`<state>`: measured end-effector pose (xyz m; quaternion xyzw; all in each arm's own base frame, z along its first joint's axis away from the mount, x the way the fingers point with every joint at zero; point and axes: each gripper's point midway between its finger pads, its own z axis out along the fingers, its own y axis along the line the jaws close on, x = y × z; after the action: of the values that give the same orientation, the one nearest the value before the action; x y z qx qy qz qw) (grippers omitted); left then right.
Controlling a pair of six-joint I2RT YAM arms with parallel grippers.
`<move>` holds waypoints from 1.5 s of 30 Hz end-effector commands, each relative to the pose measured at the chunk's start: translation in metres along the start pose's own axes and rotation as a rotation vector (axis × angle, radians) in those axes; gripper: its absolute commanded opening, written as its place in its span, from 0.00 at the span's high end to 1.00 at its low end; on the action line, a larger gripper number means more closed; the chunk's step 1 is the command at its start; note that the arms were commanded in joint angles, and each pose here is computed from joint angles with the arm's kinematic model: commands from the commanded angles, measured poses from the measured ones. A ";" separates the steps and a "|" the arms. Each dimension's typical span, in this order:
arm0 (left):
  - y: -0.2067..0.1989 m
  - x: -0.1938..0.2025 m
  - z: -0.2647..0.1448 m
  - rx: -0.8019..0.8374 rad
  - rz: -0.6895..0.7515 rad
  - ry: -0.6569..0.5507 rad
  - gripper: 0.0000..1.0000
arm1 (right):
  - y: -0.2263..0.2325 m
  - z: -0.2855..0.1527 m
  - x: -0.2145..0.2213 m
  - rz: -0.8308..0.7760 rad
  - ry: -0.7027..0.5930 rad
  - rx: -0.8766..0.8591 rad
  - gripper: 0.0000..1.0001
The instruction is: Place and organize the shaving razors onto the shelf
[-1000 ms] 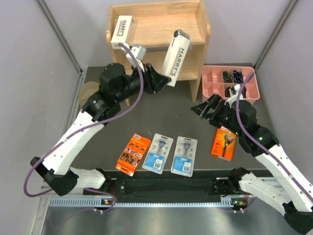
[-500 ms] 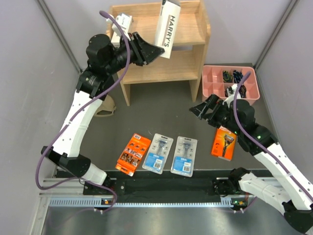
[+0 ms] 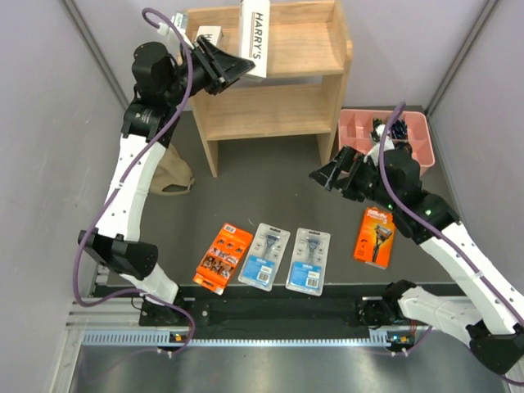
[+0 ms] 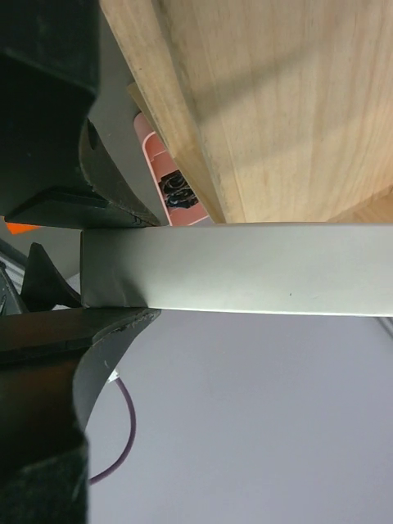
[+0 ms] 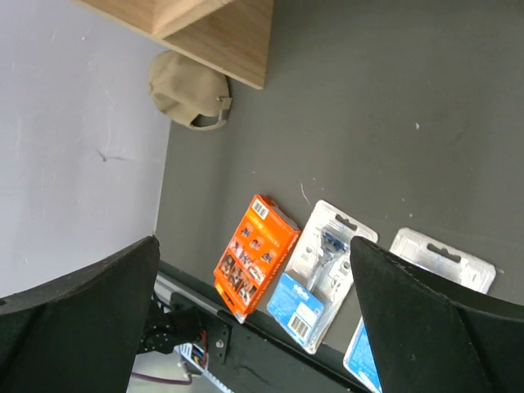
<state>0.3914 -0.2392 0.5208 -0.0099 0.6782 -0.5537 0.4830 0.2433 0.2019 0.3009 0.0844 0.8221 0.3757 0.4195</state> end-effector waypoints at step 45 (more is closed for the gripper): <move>0.044 -0.036 -0.012 -0.122 -0.196 -0.011 0.78 | 0.241 0.117 -0.172 -0.170 -0.155 -0.583 0.06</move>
<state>0.4264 -0.1975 0.4856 -0.1190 0.7248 -0.5484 0.3997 0.3994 0.3577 0.4945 -0.0808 0.6935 0.5221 0.4899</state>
